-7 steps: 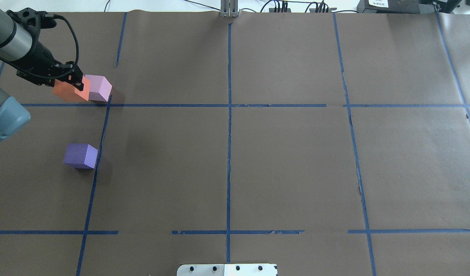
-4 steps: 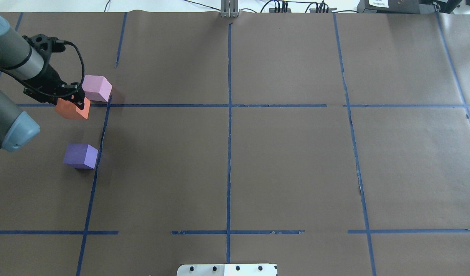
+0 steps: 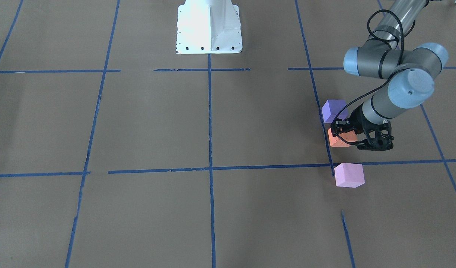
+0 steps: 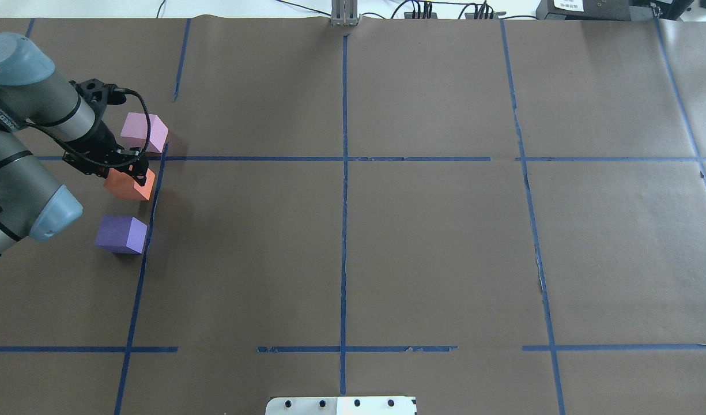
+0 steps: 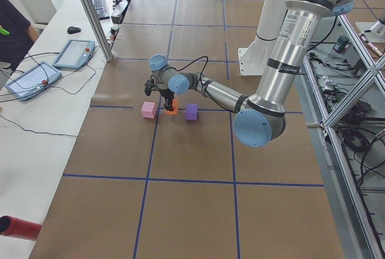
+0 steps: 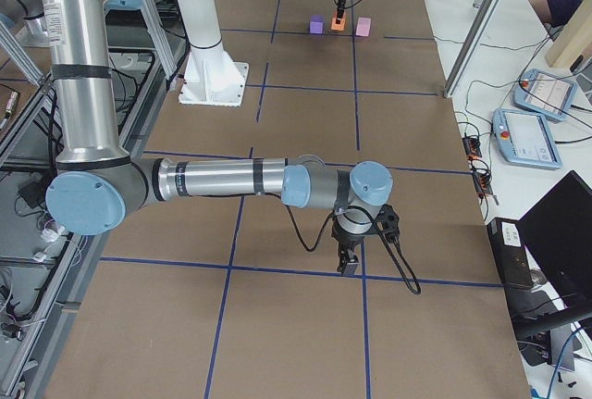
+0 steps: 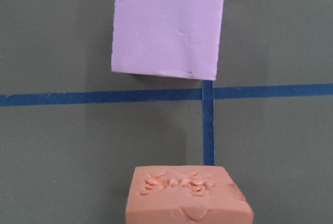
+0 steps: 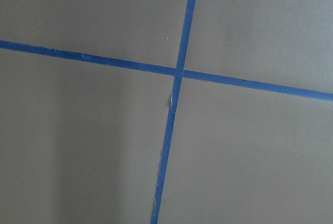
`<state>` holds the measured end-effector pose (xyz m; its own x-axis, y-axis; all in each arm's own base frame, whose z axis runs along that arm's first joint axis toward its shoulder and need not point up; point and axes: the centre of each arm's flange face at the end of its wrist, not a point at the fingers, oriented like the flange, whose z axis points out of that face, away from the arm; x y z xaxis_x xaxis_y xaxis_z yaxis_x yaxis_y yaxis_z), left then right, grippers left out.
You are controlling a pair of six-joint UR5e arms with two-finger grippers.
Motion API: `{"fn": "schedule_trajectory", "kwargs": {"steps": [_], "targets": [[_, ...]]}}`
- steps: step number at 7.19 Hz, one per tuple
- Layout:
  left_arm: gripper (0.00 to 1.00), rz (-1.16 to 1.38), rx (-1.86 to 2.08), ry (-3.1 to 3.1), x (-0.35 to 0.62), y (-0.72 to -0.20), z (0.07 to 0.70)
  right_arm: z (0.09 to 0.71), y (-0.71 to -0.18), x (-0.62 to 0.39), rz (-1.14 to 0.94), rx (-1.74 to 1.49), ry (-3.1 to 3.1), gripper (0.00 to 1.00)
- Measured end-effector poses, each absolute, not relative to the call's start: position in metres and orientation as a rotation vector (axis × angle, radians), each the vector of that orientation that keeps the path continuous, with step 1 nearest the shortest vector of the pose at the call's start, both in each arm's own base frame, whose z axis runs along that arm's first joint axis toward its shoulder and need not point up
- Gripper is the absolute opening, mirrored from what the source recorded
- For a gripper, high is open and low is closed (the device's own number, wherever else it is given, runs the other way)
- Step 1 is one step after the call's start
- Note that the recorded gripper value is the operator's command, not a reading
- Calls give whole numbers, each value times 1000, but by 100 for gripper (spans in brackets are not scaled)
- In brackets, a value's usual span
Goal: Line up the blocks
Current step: 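Lower the orange cube onto the table and open the left gripper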
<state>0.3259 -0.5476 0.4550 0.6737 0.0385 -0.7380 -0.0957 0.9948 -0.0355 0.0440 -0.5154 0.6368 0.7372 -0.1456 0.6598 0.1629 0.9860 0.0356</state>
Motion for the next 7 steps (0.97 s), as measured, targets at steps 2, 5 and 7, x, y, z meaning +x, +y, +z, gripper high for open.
{"fn": "schedule_trajectory", "kwargs": {"steps": [2, 5, 7], "targets": [[17, 75, -91, 831, 329, -549, 459, 637, -515, 44, -169, -25, -722, 100], [17, 68, -99, 833, 329, -553, 466, 637, -515, 44, -169, -25, -722, 100], [17, 65, -109, 841, 329, -557, 470, 637, -515, 44, -169, -25, -722, 100]]}}
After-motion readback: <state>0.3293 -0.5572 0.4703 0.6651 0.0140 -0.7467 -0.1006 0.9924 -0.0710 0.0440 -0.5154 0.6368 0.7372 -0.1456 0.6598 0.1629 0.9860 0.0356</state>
